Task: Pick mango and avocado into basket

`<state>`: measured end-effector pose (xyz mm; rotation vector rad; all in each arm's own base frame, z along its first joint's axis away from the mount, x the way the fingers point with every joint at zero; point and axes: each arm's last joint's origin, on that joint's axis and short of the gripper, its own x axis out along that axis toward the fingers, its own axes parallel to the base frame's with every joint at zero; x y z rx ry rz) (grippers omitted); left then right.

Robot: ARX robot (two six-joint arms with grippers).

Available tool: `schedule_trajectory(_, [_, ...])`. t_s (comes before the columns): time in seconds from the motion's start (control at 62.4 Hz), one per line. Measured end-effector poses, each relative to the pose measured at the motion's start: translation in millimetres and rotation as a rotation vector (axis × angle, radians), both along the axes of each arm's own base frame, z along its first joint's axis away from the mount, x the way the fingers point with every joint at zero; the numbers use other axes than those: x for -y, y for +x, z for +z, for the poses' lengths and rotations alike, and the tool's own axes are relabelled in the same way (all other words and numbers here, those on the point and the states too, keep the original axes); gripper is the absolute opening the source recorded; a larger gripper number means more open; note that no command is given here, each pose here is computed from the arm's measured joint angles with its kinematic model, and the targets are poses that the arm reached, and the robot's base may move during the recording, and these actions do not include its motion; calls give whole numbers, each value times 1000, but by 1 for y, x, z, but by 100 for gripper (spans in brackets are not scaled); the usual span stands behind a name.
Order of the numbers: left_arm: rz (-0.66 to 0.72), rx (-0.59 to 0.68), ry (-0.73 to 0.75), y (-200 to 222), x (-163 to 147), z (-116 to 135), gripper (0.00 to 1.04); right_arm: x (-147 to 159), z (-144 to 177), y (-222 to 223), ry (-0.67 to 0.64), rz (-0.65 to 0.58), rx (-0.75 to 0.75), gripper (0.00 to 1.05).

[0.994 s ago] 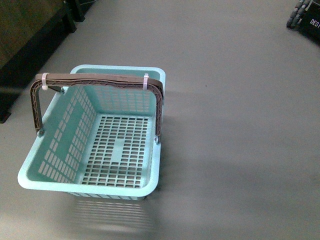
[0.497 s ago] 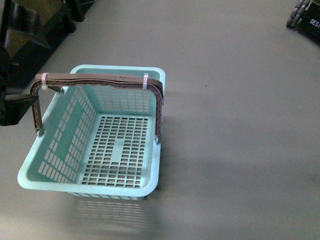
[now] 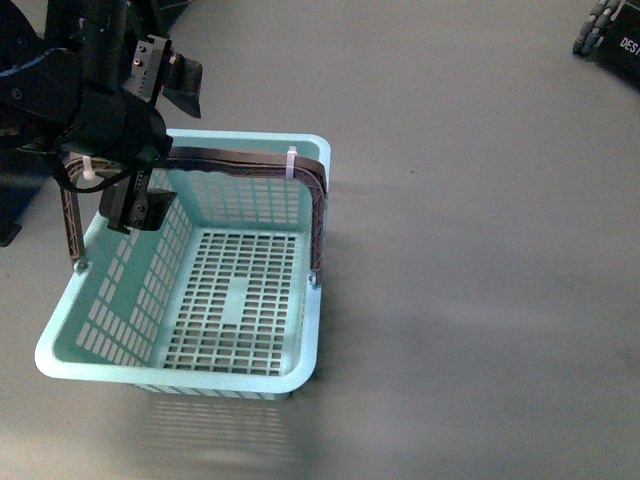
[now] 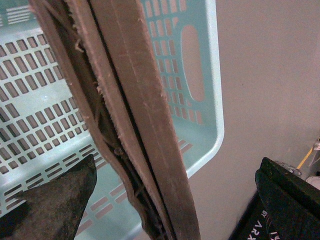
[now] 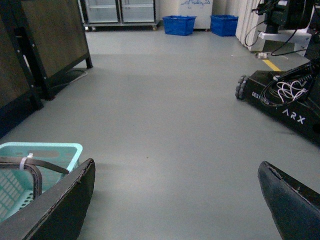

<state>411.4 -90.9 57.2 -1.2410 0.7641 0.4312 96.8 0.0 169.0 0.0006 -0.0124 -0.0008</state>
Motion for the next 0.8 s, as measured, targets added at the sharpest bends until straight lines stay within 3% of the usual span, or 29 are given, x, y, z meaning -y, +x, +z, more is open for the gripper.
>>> schedule_trajectory(0.192, [0, -15, 4, 12, 4, -9, 96, 0, 0, 0, 0, 0, 0, 96])
schedule_trajectory(0.593, [14, -59, 0, 16, 5, -20, 29, 0, 0, 0, 0, 0, 0, 96])
schedule_trajectory(0.705, [23, -57, -54, 15, 5, -18, 19, 0, 0, 0, 0, 0, 0, 96])
schedule_trajectory(0.802, [10, -56, -59, 2, 1, -4, 18, 0, 0, 0, 0, 0, 0, 96])
